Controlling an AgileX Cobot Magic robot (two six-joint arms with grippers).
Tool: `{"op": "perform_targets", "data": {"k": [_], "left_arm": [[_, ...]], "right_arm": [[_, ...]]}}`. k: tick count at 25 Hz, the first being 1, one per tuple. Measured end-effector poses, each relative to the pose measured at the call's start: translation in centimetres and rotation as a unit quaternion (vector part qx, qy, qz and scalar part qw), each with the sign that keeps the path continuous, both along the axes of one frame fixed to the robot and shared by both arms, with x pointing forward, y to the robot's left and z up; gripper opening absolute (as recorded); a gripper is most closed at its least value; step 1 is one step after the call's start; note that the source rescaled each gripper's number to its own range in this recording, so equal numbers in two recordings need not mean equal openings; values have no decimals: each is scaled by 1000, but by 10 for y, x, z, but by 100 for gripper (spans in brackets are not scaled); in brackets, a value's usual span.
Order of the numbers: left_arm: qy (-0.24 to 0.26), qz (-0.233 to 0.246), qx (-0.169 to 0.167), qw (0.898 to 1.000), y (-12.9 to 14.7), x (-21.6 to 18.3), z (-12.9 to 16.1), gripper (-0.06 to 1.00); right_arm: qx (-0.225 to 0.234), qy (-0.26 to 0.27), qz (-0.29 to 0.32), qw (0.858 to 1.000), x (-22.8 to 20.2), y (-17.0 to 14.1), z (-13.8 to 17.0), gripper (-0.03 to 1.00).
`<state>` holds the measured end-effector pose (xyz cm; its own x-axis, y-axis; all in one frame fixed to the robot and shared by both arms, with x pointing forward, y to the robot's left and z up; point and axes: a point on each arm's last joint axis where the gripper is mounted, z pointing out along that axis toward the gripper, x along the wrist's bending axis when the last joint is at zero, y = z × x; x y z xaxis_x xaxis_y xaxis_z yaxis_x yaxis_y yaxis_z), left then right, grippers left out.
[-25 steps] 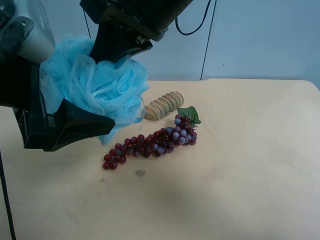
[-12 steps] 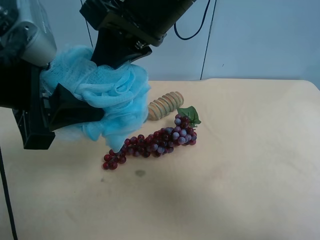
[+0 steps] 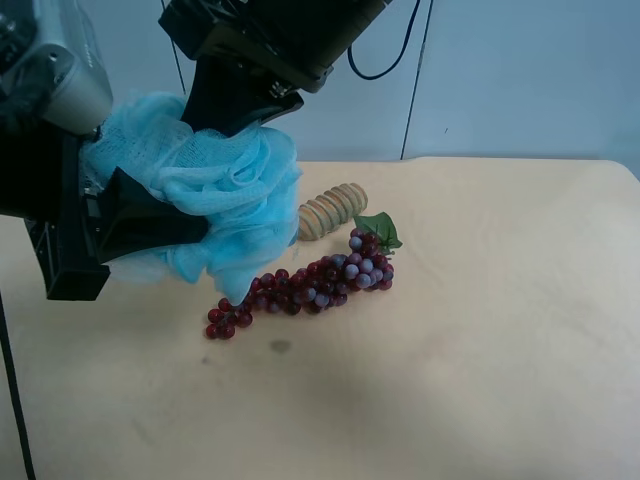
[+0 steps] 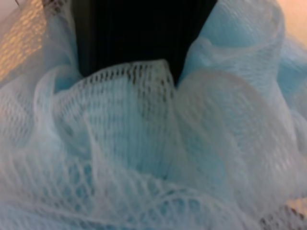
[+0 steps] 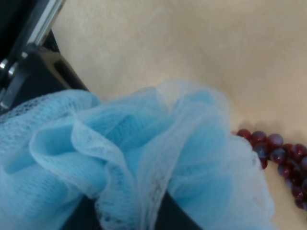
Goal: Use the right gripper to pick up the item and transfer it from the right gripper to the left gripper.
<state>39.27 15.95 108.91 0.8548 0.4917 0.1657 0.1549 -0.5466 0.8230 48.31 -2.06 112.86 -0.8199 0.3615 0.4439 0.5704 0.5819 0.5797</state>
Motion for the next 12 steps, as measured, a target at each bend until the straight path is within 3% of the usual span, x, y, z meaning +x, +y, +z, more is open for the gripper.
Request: {"op": "perform_targets", "data": {"k": [2, 6, 7, 9, 12], "left_arm": [[1, -1, 0, 1000, 0, 0, 0, 20], [8, -4, -6, 1000, -1, -2, 0, 16], [9, -4, -7, 1000, -2, -2, 0, 15], [10, -6, -6, 1000, -2, -2, 0, 14], [11, -6, -7, 1000, -2, -2, 0, 13]], "right_arm": [[4, 0, -6, 1000, 1, 1, 1, 17], [13, -2, -22, 1000, 4, 2, 1, 77], [13, -2, -22, 1000, 4, 2, 1, 85], [12, -1, -22, 1000, 4, 3, 0, 94], [12, 0, -24, 1000, 4, 3, 0, 98]]}}
